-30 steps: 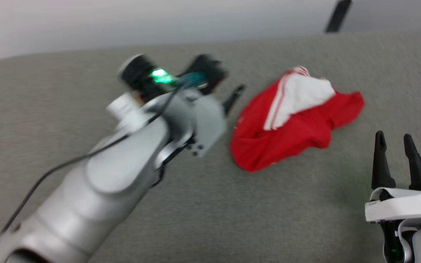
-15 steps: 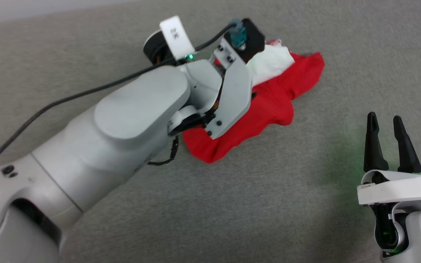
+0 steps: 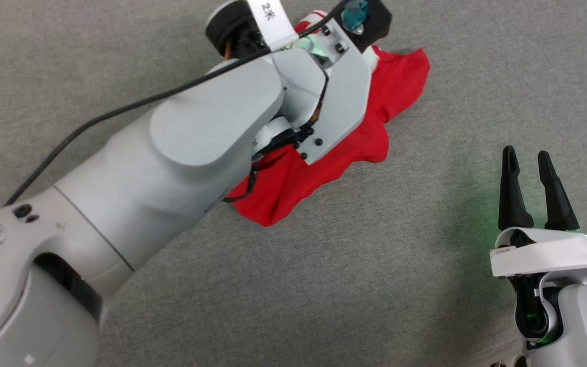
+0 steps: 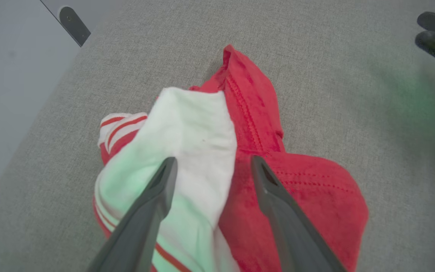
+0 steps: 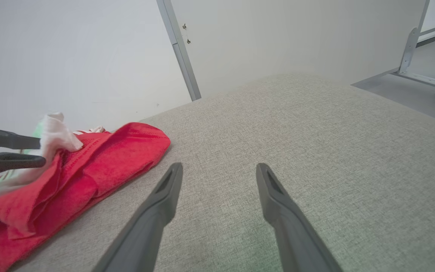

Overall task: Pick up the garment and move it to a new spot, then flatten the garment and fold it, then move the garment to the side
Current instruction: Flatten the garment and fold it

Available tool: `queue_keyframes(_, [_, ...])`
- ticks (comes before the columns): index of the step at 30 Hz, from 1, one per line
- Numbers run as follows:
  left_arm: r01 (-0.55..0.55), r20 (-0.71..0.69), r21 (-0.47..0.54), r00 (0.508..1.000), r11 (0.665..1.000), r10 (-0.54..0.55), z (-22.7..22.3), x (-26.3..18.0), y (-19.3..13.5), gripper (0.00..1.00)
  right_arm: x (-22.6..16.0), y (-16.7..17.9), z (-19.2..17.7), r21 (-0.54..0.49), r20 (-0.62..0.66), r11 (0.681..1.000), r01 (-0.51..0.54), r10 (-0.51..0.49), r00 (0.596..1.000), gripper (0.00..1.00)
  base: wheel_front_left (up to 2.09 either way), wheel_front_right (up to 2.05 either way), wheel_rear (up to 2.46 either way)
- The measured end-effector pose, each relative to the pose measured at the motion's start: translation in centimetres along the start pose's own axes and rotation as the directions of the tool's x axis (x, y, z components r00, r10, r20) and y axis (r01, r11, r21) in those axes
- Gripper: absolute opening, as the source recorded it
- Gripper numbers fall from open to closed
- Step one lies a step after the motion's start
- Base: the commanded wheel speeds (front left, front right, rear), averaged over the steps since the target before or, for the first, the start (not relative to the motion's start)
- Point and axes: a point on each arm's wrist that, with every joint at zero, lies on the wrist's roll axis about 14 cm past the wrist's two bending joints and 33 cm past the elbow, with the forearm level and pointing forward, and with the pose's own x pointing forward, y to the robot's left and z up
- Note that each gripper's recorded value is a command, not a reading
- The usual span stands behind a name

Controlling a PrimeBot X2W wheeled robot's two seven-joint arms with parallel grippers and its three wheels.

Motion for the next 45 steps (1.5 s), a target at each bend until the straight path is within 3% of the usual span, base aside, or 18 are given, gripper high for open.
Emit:
queue_keyframes(3, [-0.005, -0.012, -0.009, 1.0, 1.0, 0.005, -0.7, 0.4, 0.3, 0.96, 0.0, -0.2, 0.0, 0.003, -0.001, 1.0, 0.005, -0.005, 1.0, 1.0, 0.0, 0.0, 0.0])
queue_keyframes(5, [-0.009, -0.014, -0.006, 1.0, 1.0, 0.009, -1.0, 0.5, 0.4, 0.76, 0.0, -0.2, -0.1, 0.006, -0.002, 1.0, 0.006, -0.006, 1.0, 1.0, 0.0, 0.0, 0.0])
queue_keyframes(6, [-0.008, -0.013, -0.013, 1.0, 1.0, 0.008, -1.1, 0.5, 0.4, 0.39, 0.0, -0.1, -0.1, 0.006, -0.003, 1.0, 0.005, -0.005, 1.0, 1.0, 0.0, 0.0, 0.0])
queue_keyframes(7, [-0.008, -0.015, -0.016, 1.0, 1.0, 0.008, -1.2, 0.5, 0.4, 0.15, 0.1, -0.1, -0.2, 0.006, -0.004, 1.0, 0.004, -0.004, 1.0, 1.0, 0.0, 0.0, 0.0])
queue_keyframes(8, [-0.008, -0.007, -0.019, 1.0, 1.0, 0.008, -1.2, 0.5, 0.5, 0.0, 0.1, -0.1, -0.2, 0.006, -0.004, 1.0, 0.003, -0.003, 1.0, 1.0, 0.0, 0.0, 0.0])
queue_keyframes(15, [-0.018, 0.064, -0.083, 0.998, 0.996, 0.024, -0.3, -0.3, 1.1, 0.0, 0.6, 0.9, -0.4, -0.002, -0.005, 1.0, -0.025, 0.025, 1.0, 1.0, 0.0, 0.0, 0.0])
queue_keyframes(24, [-0.027, 0.258, -0.342, 0.958, 0.939, 0.122, 1.3, -5.0, 4.3, 0.0, 0.6, 2.8, -0.9, -0.012, -0.014, 0.997, -0.079, 0.079, 0.997, 1.0, 0.0, 0.0, 0.0])
queue_keyframes(27, [-0.09, 0.253, -0.468, 0.94, 0.879, 0.231, -2.0, -8.6, 7.1, 0.0, 0.5, 4.3, -0.7, -0.014, -0.009, 0.993, -0.121, 0.121, 0.993, 1.0, 0.0, 0.0, 0.0])
queue_keyframes(28, [-0.09, 0.253, -0.468, 0.94, 0.879, 0.231, -2.0, -8.6, 7.1, 0.0, 0.5, 4.3, -0.7, -0.014, -0.009, 0.993, -0.121, 0.121, 0.993, 1.0, 0.0, 0.0, 0.0])
queue_keyframes(29, [-0.128, 0.222, -0.535, 0.933, 0.835, 0.285, -4.7, -10.5, 8.3, 0.0, 0.6, 5.0, -0.6, -0.016, -0.003, 0.99, -0.14, 0.14, 0.99, 1.0, 0.0, 0.0, 0.0])
queue_keyframes(34, [-0.235, 0.115, -0.619, 0.916, 0.749, 0.383, -11.1, -14.4, 10.0, 0.0, 0.6, 6.3, -0.7, -0.019, -0.002, 0.984, -0.175, 0.175, 0.985, 1.0, 0.0, 0.0, 0.0])
queue_keyframes(36, [-0.258, 0.085, -0.631, 0.914, 0.731, 0.396, -13.0, -15.4, 10.0, 0.02, 0.7, 6.7, -0.6, -0.018, 0.001, 0.983, -0.184, 0.184, 0.983, 1.0, 0.0, 0.0, 0.0])
queue_keyframes(41, [-0.305, 0.035, -0.668, 0.898, 0.679, 0.438, -16.5, -17.2, 10.4, 0.47, 0.7, 6.7, -0.9, -0.032, -0.008, 0.982, -0.186, 0.186, 0.983, 1.0, 0.0, 0.0, 0.0])
queue_keyframes(42, [-0.317, 0.032, -0.67, 0.891, 0.671, 0.453, -17.0, -17.6, 10.6, 0.82, 0.7, 6.7, -1.0, -0.032, -0.009, 0.982, -0.186, 0.186, 0.983, 1.0, 0.0, 0.0, 0.0])
queue_keyframes(43, [-0.329, 0.033, -0.671, 0.882, 0.665, 0.469, -17.3, -18.0, 10.9, 0.97, 0.8, 6.8, -1.1, -0.032, -0.01, 0.982, -0.188, 0.188, 0.982, 1.0, 0.0, 0.0, 0.0])
queue_keyframes(45, [-0.339, 0.032, -0.682, 0.871, 0.648, 0.49, -17.9, -18.6, 11.2, 1.0, 0.8, 6.9, -1.1, -0.034, -0.01, 0.981, -0.19, 0.19, 0.982, 1.0, 0.0, 0.0, 0.0])
